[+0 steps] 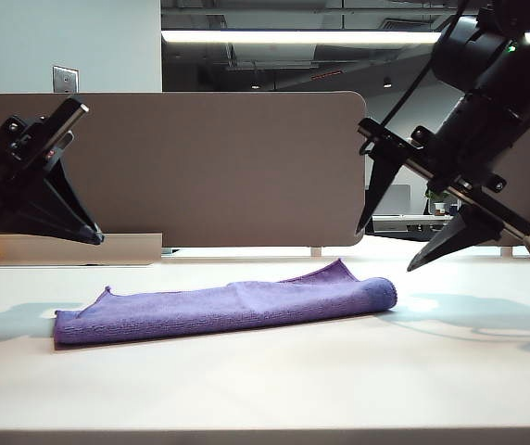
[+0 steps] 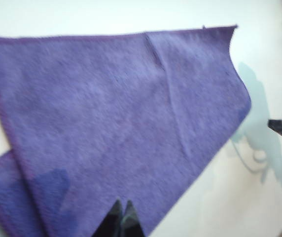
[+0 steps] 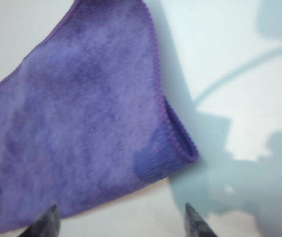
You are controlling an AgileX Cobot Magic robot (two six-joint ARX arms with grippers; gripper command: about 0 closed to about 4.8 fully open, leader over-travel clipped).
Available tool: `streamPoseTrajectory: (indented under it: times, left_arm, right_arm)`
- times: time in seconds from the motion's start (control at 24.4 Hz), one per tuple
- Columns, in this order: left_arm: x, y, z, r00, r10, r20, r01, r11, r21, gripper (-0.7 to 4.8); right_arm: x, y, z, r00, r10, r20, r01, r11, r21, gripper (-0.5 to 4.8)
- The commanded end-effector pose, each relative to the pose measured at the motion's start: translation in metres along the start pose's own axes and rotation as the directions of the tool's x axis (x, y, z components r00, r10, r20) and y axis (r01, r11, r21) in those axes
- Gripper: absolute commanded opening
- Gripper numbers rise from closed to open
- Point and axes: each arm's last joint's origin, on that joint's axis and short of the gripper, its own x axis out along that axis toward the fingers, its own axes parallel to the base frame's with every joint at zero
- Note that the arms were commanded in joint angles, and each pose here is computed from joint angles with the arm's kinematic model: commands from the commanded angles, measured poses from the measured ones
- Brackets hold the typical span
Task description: Fold the bottom of the cloth upward, then fold it vertically to form a square shape.
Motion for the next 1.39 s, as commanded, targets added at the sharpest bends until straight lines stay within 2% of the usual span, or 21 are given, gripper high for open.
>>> streamPoseTrajectory:
  times: [0.04, 0.29, 0.45, 0.7, 0.86, 1.39]
  left_arm:
    - [0.003, 0.003, 0.001, 0.999, 0.040, 0.017, -0.040, 0.999, -0.004, -0.04]
    - [0.011, 0.010, -0.001, 0.999, 0.028, -0.023, -0.029, 0.999, -0.026, -0.04]
    - [0.014, 0.011, 0.000, 1.000, 0.023, -0.013, -0.024, 0.998, -0.061, -0.03]
    - [0.017, 0.014, -0.001, 0.999, 0.014, -0.031, -0.017, 0.997, -0.073, -0.03]
    - [0.020, 0.016, -0.002, 0.999, 0.018, -0.040, -0.022, 0.996, -0.084, -0.03]
    - [0.025, 0.020, -0.003, 0.998, 0.015, -0.054, -0.020, 0.995, -0.099, -0.03]
  right_arm:
    - [0.003, -0.001, 0.002, 1.000, -0.015, 0.003, 0.015, 1.000, 0.005, 3.24]
    - [0.017, -0.006, 0.004, 0.998, 0.021, -0.063, -0.018, 0.999, 0.046, 3.23]
    - [0.022, 0.000, 0.015, 0.997, 0.044, -0.070, -0.041, 0.998, 0.045, 3.23]
    - [0.028, 0.003, 0.023, 0.994, 0.052, -0.099, -0.046, 0.997, 0.060, 3.23]
    - [0.029, -0.002, 0.021, 0.995, -0.013, -0.098, 0.020, 0.998, 0.068, 3.24]
    - [0.027, -0.007, 0.018, 0.989, -0.068, -0.132, 0.077, 0.995, 0.061, 3.24]
